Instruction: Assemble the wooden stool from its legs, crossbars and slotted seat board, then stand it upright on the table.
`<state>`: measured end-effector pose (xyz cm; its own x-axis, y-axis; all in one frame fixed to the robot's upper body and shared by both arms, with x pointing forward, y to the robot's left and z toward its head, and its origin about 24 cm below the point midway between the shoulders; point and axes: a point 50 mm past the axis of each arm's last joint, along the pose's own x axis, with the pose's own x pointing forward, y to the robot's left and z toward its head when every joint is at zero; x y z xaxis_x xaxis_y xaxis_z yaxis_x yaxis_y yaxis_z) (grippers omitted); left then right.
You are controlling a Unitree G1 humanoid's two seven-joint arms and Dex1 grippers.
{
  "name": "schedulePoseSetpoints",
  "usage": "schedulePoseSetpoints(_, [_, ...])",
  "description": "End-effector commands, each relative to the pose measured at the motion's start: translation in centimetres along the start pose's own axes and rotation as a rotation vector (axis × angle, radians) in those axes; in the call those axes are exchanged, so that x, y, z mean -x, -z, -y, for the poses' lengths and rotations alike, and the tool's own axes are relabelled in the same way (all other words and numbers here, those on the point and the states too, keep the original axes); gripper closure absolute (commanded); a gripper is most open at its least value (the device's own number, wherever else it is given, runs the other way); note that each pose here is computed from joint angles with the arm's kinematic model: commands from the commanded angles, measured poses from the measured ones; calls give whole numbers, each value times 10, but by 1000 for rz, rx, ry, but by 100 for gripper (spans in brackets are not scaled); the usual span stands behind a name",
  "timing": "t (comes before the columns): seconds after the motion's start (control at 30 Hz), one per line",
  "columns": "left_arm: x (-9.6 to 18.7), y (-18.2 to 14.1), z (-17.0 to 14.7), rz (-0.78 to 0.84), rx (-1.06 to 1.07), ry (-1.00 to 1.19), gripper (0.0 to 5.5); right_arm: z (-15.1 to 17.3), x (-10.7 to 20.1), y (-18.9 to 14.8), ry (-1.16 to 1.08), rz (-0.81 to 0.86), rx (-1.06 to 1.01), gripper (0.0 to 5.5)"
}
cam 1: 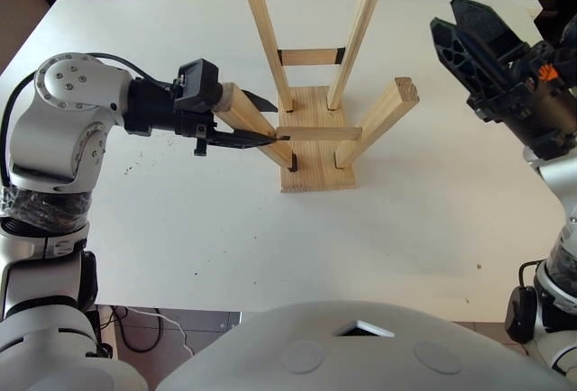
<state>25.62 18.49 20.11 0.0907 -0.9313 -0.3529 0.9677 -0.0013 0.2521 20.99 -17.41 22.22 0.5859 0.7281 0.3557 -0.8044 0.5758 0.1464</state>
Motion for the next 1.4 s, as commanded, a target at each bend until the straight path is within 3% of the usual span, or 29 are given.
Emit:
schedulePoseSetpoints(0.03, [2, -7, -7, -6, -9, -38, 346, -14, -8, -9, -50, 51, 28, 235])
schedulePoseSetpoints(0.3, [-5, 4, -20, -25, 57, -71, 346, -29, -29, -20, -132, 92, 67, 235])
schedulePoseSetpoints(0.4, [-8, -1, -12, -24, 43, -30, 346, -27, -34, -19, -131, 92, 68, 235])
schedulePoseSetpoints(0.63, [3, -12, -4, 5, 51, -23, 346, -22, -29, -18, -75, 100, 80, 235])
schedulePoseSetpoints(0.9, [-14, -5, -2, 62, 77, -12, 346, -9, -35, -14, -73, 77, 84, 235])
schedulePoseSetpoints(1.4, [-14, 15, 2, -15, 94, -44, 346, -12, -42, -16, -131, 68, 75, 235])
